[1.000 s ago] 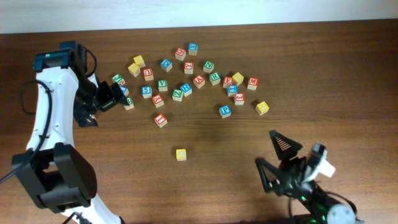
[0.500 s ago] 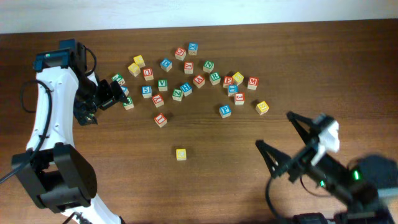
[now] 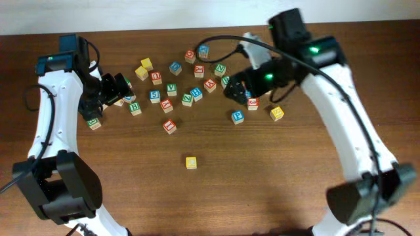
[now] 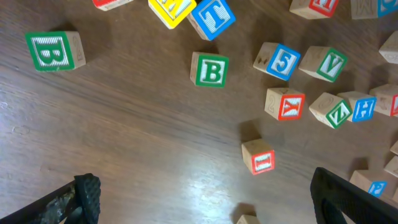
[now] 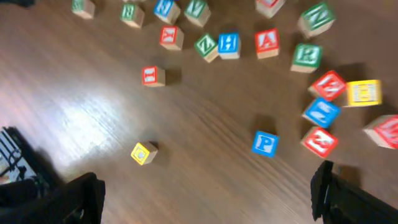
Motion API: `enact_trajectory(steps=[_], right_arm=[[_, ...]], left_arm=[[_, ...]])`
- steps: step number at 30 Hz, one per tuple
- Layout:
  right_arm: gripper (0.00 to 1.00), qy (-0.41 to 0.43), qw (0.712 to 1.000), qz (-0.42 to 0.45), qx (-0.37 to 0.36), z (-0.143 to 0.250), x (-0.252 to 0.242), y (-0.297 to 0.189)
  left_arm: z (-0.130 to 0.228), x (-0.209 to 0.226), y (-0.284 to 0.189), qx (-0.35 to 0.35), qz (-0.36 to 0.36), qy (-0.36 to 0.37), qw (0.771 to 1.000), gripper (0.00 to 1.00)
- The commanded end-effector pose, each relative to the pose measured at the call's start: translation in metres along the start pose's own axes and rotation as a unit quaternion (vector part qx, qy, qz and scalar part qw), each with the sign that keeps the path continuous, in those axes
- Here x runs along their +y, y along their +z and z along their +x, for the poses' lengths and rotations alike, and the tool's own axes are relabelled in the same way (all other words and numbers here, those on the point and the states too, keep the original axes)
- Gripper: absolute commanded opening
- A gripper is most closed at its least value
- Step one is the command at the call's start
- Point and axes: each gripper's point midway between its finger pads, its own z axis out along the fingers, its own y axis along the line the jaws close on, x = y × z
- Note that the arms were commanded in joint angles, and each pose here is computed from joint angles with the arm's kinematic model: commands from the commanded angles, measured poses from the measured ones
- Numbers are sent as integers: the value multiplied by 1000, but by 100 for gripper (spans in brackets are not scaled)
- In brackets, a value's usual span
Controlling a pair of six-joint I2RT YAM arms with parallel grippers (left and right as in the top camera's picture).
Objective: Spell out CVPR
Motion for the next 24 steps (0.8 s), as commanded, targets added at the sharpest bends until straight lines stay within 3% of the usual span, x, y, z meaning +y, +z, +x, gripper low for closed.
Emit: enact_trajectory(steps=[1,4,8,10,12,15,18,19,24], right_arm=[[98,5,1000,-31,0,-7,23,4],[99,89,995,-48,13,-2,31,4],[98,93,993,-58,44,13,41,15],[98,95,994,-31,50,17,32,15],[98,110,989,61,76,33,1,12],[98,241,948,192,76,56,-80,-21],[98,348,909,222,57,87,-152,-66],[98,375,897,230,48,97,-171,-79],[98,440,863,248,26,126,-213,-112]], left_arm=[[-1,-1,-5,-6,1,5,1000,99],[4,-3,-4,1,-1,8,1000,99],[26,-42,1,21,19,94,995,99],[29,-45,4,12,-12,114,993,100],[31,-47,5,4,-34,128,991,99],[34,-48,5,12,-29,127,991,99],[29,-82,6,-12,29,174,984,99],[23,-94,6,-34,38,195,979,85],[0,-162,-2,-142,93,251,953,75]])
